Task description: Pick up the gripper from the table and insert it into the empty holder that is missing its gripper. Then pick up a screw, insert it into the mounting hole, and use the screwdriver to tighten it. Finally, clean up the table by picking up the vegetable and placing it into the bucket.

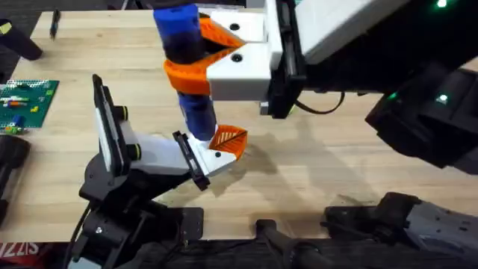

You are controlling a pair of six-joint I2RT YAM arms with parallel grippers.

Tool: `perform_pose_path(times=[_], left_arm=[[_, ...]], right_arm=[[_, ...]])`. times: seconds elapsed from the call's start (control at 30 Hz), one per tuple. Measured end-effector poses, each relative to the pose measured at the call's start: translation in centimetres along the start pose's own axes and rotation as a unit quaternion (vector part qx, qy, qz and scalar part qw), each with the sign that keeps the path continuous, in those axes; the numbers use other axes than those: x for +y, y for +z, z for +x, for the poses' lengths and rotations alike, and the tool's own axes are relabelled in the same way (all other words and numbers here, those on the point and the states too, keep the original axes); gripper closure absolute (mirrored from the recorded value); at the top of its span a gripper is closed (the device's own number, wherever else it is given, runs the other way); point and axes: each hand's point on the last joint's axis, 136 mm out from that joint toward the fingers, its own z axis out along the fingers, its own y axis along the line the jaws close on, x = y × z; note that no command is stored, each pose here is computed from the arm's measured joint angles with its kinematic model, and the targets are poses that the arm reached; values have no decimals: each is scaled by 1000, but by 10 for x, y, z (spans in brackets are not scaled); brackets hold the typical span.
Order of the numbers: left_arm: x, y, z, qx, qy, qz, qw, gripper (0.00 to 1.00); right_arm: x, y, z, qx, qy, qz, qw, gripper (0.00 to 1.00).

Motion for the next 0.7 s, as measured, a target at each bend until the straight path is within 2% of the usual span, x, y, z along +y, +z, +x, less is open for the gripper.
perform_pose_path(times=[0.7], left_arm=[[0, 0, 0, 0, 0, 0, 1000, 982]], right_arm=[[1, 0, -4, -7, -31, -1, 999, 957]])
